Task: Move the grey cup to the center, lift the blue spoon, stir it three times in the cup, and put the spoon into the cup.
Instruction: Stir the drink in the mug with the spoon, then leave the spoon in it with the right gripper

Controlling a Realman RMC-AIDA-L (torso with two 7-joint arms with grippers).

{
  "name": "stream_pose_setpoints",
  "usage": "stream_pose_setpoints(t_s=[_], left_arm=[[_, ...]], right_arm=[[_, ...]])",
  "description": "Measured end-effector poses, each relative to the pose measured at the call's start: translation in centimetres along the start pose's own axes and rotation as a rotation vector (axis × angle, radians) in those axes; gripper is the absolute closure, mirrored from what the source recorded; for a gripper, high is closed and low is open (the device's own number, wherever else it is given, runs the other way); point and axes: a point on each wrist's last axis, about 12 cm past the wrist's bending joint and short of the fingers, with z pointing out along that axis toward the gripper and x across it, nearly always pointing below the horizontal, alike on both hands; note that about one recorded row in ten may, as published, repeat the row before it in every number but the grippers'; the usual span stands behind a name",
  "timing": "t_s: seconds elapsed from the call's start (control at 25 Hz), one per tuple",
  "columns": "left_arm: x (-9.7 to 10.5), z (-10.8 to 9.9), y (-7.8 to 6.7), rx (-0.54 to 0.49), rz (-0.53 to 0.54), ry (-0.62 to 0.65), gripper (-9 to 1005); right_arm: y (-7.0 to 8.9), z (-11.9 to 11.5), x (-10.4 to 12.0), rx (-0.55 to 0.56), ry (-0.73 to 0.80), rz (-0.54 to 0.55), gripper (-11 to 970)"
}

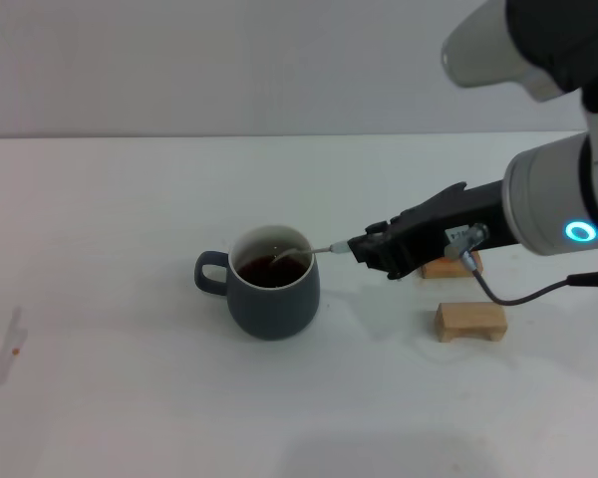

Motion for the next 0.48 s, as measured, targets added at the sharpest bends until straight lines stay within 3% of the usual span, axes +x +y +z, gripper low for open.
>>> stream_pose_setpoints(t_s=[0.48], left_arm=[[0.0, -0.4, 0.1, -0.004, 0.0, -0.002, 137]], right_arm=[[-0.4, 3.2, 0.4, -0.024, 0.053, -0.003, 794]])
